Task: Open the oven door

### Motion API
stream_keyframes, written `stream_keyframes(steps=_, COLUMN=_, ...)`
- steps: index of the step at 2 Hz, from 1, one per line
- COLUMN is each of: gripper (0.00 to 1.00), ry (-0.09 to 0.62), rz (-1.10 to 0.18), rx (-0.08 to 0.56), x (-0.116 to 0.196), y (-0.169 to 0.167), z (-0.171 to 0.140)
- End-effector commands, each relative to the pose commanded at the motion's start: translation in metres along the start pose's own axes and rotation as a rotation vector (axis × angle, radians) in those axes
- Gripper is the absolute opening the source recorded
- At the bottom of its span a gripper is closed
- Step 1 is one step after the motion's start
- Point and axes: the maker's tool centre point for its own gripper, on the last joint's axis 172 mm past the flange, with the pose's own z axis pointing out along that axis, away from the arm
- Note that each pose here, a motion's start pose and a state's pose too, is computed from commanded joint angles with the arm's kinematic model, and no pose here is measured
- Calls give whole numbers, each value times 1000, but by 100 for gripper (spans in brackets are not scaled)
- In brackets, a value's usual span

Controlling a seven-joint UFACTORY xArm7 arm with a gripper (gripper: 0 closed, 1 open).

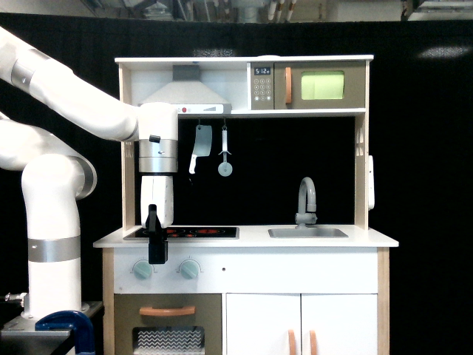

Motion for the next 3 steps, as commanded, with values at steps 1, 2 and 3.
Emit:
stream_keyframes(steps=1, gripper=100, ry=17, rz=0, rx=0, x=2, y=-1, z=-2)
stream_keyframes(steps=2, gripper=100, ry=52, rz=-53, rx=10, x=13, y=-8, z=-13)
stream_keyframes(steps=3, gripper=100, ry=87, rz=-131, rx=6, x=33, y=-7, z=-25)
